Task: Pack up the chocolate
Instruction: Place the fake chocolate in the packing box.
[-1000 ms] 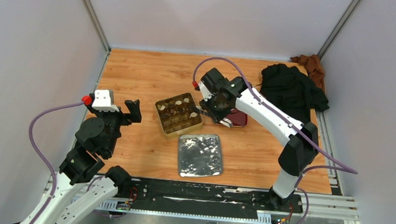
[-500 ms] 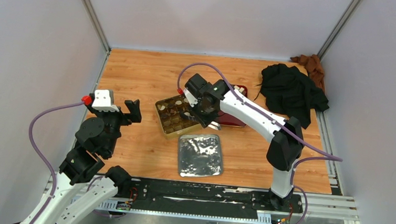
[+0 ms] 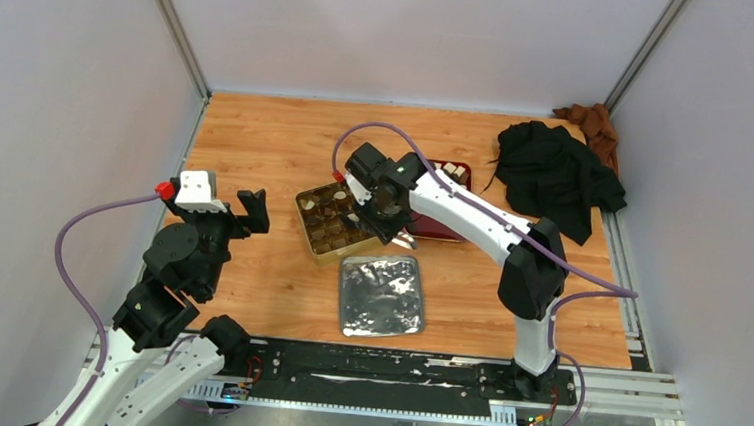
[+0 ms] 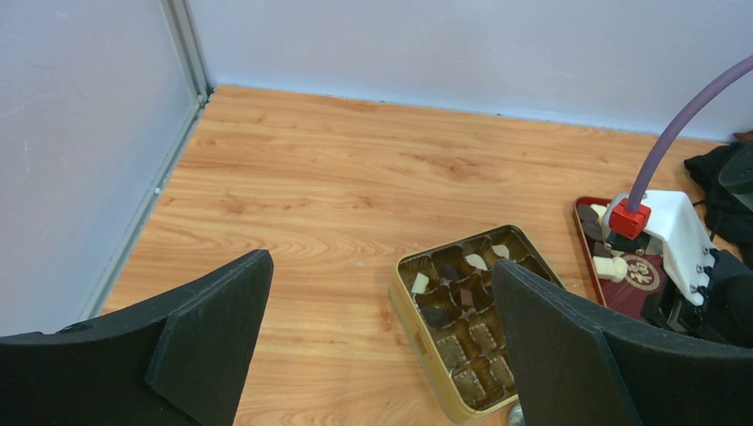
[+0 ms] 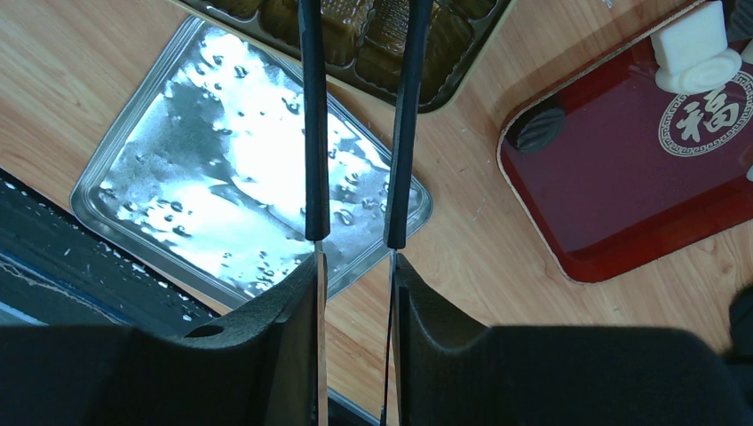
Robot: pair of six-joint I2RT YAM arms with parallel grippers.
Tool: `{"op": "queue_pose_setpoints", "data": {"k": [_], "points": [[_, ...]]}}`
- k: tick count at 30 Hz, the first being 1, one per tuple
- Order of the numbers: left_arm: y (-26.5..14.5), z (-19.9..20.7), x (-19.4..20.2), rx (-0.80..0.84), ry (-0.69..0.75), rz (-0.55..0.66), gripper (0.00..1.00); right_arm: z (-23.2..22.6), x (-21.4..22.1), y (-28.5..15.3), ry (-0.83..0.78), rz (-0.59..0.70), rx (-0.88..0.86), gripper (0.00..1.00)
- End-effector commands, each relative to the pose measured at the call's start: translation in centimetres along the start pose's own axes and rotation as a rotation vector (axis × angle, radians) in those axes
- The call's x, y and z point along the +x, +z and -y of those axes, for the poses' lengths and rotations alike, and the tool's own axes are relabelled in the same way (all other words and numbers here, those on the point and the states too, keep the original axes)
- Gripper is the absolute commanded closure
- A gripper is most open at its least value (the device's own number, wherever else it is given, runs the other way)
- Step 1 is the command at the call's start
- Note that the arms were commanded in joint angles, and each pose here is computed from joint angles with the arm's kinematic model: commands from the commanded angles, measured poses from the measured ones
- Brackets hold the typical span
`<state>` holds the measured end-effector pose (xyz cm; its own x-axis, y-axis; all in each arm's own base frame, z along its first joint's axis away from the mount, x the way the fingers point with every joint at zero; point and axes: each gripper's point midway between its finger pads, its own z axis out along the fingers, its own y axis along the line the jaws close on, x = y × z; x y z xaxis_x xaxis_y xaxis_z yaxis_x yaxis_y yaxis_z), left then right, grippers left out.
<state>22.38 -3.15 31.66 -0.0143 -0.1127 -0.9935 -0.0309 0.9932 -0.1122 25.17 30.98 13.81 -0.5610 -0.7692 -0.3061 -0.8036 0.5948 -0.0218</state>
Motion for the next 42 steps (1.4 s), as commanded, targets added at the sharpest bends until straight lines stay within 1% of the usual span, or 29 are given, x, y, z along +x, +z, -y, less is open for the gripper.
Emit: {"op": "queue_pose_setpoints", "data": {"k": [1, 17, 23, 32, 42], "points": [[0.0, -0.2, -0.2, -0.007, -0.008, 0.016, 0.0, -0.4, -0.2, -0.3, -0.006, -0.007, 0.011, 0.65], [0.0, -0.1, -0.1, -0.007, -0.007, 0.015, 0.0, -0.4, -0.3, -1.0, -0.004, 0.01, 0.015, 0.56], [0.0, -0.2, -0.2, -0.008, -0.009, 0.015, 0.0, -0.4, -0.5, -1.7, -0.003, 0.03, 0.015, 0.57], [0.1, -0.1, -0.1, -0.005, -0.009, 0.015, 0.0, 1.5, 0.4, -3.7, 0.007, 0.048, 0.106, 0.61], [0.1, 0.0, -0.1, -0.003, -0.008, 0.013, 0.0, 4.3, 3.4, -5.6, 0.06, 0.036, 0.176, 0.62]]}}
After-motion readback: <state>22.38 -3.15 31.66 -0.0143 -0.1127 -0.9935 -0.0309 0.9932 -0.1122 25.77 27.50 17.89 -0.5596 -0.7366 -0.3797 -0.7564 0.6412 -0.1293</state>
